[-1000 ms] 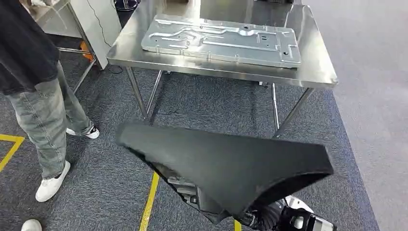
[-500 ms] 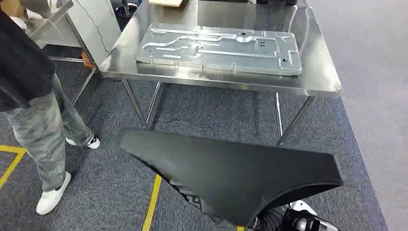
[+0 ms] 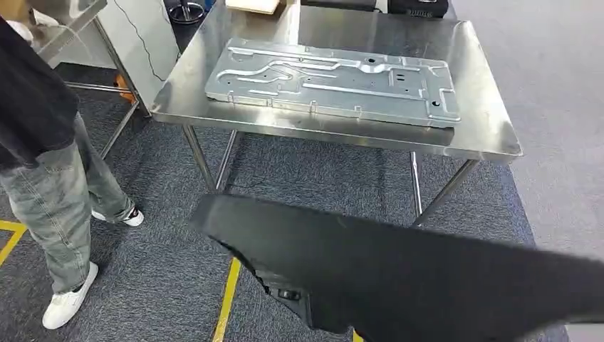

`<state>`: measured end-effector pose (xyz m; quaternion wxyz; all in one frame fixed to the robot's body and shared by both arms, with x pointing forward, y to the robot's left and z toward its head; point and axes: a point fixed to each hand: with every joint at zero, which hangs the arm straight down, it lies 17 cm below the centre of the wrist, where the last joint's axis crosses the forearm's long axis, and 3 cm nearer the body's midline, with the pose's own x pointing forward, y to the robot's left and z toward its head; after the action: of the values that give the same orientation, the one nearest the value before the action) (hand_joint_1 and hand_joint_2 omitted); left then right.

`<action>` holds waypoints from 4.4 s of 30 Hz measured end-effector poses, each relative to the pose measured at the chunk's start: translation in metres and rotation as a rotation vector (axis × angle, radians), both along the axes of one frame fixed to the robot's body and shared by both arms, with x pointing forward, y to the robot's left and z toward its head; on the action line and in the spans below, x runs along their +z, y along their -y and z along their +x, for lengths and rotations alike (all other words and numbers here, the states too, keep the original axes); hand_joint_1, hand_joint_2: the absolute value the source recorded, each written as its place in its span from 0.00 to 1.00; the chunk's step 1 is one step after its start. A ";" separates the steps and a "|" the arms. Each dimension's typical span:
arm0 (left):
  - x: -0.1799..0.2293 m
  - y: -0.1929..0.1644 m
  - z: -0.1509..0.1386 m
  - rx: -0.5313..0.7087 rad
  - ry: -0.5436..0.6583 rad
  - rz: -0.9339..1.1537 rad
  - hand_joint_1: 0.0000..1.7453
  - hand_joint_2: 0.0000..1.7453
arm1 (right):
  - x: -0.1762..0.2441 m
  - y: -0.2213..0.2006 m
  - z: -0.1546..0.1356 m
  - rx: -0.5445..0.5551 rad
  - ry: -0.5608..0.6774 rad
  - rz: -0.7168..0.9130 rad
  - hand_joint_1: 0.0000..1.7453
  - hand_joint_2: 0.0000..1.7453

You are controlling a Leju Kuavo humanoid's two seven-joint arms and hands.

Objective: Take the parts from the cabinet and place them on the table.

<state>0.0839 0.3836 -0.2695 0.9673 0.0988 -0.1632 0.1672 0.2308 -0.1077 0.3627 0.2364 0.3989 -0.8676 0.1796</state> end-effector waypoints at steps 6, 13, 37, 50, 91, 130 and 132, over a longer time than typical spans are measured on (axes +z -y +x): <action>0.000 0.001 -0.001 0.005 0.001 -0.002 0.00 1.00 | 0.014 0.005 -0.012 0.015 0.031 0.045 1.00 1.00; 0.001 -0.002 0.002 0.006 0.007 0.003 0.00 1.00 | 0.023 0.008 -0.019 0.027 0.056 0.076 1.00 1.00; 0.001 -0.005 0.003 0.014 0.012 0.007 0.00 1.00 | 0.025 0.011 -0.028 0.011 0.063 0.096 1.00 1.00; 0.002 -0.008 0.002 0.024 0.013 0.010 0.00 1.00 | 0.028 0.014 -0.031 -0.021 0.086 0.104 1.00 1.00; 0.004 0.003 0.017 0.003 0.058 -0.008 0.00 1.00 | 0.044 0.008 0.042 -0.206 0.064 0.019 1.00 1.00; 0.014 0.026 0.066 -0.290 0.134 -0.008 0.00 1.00 | -0.113 -0.020 0.363 -1.007 0.523 -1.271 1.00 1.00; 0.015 0.027 0.070 -0.297 0.143 -0.006 0.00 1.00 | -0.127 -0.026 0.359 -1.008 0.462 -1.252 1.00 1.00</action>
<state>0.1541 0.3565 -0.2543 0.9676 0.0585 -0.2440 0.0295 0.5895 -0.0812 0.2355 0.2827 -0.2890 -0.7085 0.5784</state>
